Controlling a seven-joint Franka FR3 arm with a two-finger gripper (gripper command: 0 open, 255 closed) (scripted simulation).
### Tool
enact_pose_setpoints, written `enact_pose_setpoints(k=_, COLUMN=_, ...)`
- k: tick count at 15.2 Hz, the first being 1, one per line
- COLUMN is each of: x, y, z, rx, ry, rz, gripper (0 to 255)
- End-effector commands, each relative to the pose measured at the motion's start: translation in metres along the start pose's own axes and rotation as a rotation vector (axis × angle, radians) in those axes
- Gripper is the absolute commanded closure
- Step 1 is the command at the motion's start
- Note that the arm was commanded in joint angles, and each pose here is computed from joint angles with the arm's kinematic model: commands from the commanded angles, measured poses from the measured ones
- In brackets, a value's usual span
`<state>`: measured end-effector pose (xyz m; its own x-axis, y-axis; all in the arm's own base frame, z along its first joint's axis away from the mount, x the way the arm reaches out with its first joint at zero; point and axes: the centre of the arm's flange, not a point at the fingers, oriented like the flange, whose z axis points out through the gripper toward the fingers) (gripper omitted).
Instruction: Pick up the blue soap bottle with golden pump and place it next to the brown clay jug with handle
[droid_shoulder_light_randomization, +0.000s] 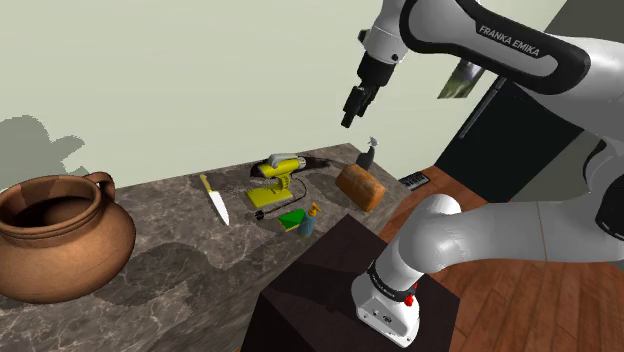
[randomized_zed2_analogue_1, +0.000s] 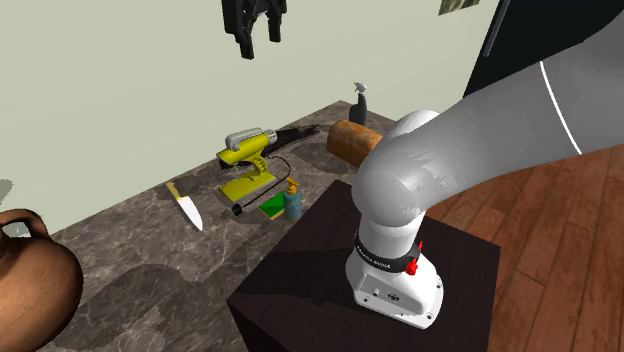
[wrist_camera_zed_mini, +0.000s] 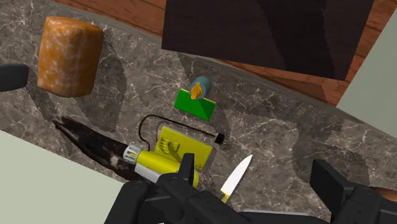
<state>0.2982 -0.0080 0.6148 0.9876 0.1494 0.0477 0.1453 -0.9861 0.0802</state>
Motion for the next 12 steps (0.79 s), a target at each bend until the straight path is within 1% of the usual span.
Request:
enact_pose_setpoints(k=1, x=0.000, y=0.000, z=0.000, rx=0.000, ry=0.000, rz=0.000, gripper=0)
enact_pose_setpoints(k=12, x=0.005, y=0.035, z=0.142, rx=0.022, ry=-0.013, rz=-0.001, gripper=0)
